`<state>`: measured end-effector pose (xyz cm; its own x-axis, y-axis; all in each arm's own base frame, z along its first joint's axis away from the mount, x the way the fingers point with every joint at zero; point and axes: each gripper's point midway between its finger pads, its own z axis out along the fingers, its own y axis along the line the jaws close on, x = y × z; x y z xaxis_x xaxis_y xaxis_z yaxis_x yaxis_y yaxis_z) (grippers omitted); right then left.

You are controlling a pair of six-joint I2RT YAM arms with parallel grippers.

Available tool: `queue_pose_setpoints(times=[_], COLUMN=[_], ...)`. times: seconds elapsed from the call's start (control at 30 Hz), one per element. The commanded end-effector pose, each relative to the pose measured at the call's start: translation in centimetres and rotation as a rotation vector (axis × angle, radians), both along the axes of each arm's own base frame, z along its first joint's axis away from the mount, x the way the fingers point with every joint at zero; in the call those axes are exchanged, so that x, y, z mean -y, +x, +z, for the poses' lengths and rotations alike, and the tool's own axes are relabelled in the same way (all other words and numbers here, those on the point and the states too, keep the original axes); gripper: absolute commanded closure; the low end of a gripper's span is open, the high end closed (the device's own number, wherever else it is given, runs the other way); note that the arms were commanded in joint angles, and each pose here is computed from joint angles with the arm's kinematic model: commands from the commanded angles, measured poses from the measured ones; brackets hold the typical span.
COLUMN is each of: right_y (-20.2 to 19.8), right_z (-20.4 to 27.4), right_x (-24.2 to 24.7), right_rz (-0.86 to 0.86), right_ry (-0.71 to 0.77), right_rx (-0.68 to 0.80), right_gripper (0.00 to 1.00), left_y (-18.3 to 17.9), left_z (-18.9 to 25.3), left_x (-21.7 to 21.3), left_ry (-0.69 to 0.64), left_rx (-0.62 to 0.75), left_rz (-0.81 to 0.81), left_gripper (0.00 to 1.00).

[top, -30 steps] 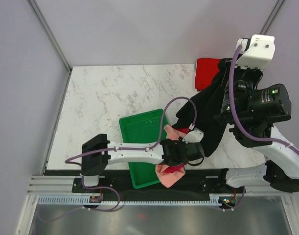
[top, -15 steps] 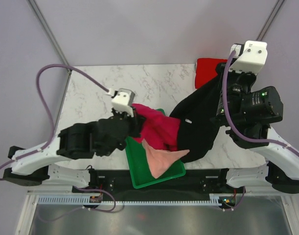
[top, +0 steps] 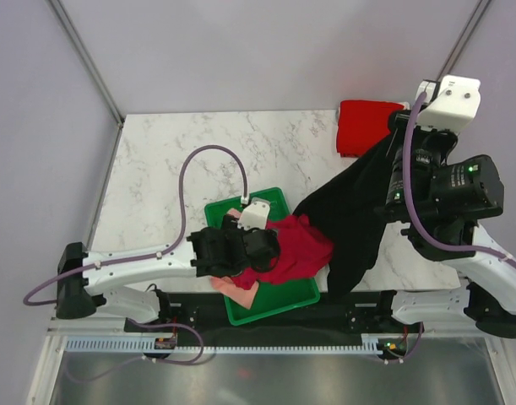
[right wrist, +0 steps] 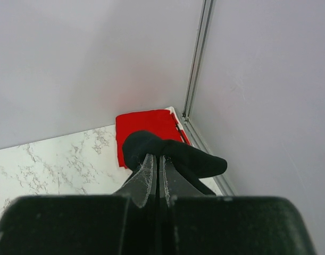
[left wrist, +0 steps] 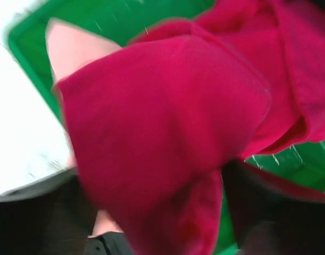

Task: Fold and stack the t-shirts

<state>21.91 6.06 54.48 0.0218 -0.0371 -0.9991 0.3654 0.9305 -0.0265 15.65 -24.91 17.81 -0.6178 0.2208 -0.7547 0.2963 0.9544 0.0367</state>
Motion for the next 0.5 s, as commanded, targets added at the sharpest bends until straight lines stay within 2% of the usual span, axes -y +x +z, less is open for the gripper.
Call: queue_pose_setpoints(times=[0.0,0.17,0.3,0.47], right_y=[-0.6,-0.6,-0.9,-1.2], right_z=[-0.5,-1.4,-2.5,-5.2], right_x=[1.2,1.2,1.7,1.8], right_rz=[-0.043,-0.053,-0.068,-0.110], right_ry=[0.032,0.024,0.029,0.001], right_rx=[-0.024,-0.037,-0.048,-0.086], right_gripper=[1.00,1.00,1.00,1.00], left_y=[-0.8,-1.3,0.1,0.4], left_z=[-3.2,-5.0,-6.8,-10.8], left_x=[2.7,0.9,-3.6,-7.9], left_ry=[-0.104,-0.088,-0.082,-0.022], left_rx=[-0.222,-0.264,-0.339,-0.448], left_rz=[-0.017,0.060,0.221,0.375], left_gripper=[0.01,0.00,0.01,0.07])
